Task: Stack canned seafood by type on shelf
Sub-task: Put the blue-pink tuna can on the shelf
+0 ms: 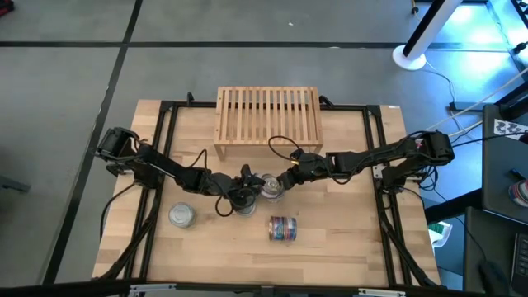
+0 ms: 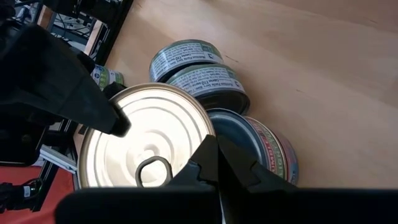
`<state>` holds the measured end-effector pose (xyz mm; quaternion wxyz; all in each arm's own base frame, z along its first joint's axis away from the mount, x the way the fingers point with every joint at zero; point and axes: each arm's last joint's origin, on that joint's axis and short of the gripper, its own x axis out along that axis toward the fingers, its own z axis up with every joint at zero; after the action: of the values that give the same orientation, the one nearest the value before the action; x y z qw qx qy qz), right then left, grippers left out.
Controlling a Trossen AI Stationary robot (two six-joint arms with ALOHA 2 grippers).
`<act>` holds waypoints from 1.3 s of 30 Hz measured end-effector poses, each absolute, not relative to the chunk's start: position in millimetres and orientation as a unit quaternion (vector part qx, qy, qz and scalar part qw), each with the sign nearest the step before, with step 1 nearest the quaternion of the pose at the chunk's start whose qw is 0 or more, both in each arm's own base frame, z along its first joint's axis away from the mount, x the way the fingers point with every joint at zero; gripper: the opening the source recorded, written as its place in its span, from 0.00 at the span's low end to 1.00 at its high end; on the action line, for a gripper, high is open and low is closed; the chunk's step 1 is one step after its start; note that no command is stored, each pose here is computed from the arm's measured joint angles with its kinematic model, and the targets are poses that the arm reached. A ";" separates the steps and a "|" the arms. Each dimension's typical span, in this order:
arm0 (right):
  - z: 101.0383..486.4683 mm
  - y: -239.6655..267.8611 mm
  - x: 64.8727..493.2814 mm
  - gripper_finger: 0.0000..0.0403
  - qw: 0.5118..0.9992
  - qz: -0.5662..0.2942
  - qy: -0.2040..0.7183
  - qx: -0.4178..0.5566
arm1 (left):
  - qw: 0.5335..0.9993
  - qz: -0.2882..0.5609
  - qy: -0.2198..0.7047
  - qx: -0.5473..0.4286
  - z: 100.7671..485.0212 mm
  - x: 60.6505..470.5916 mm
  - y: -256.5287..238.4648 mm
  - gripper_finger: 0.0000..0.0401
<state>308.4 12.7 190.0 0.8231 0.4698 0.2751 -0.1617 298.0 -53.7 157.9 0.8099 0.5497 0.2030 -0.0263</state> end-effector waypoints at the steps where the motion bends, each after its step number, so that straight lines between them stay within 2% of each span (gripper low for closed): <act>1: 190.0 12.7 308.4 0.00 0.823 -0.162 0.275 0.470 | 0.810 -0.026 0.203 0.550 157.9 298.0 -53.7 0.49; 10: 190.9 13.0 309.4 0.03 0.826 -0.153 0.270 0.471 | 0.820 -0.021 0.193 0.539 159.5 298.5 -54.1 0.51; 20: 191.0 13.5 309.6 0.23 0.830 -0.143 0.275 0.463 | 0.823 -0.020 0.189 0.535 160.0 298.7 -54.4 0.51; 24: 191.6 13.6 309.2 0.27 0.831 -0.139 0.277 0.462 | 0.824 -0.020 0.187 0.535 160.3 298.7 -54.9 0.50; 39: 245.0 10.0 280.2 0.29 0.888 -0.124 0.210 0.389 | 0.855 0.050 0.104 0.505 183.2 302.8 -54.7 0.52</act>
<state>280.2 10.0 245.0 0.8883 0.3889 0.2105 -0.1237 302.8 -54.7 183.2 0.8551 0.5053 0.1044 0.0504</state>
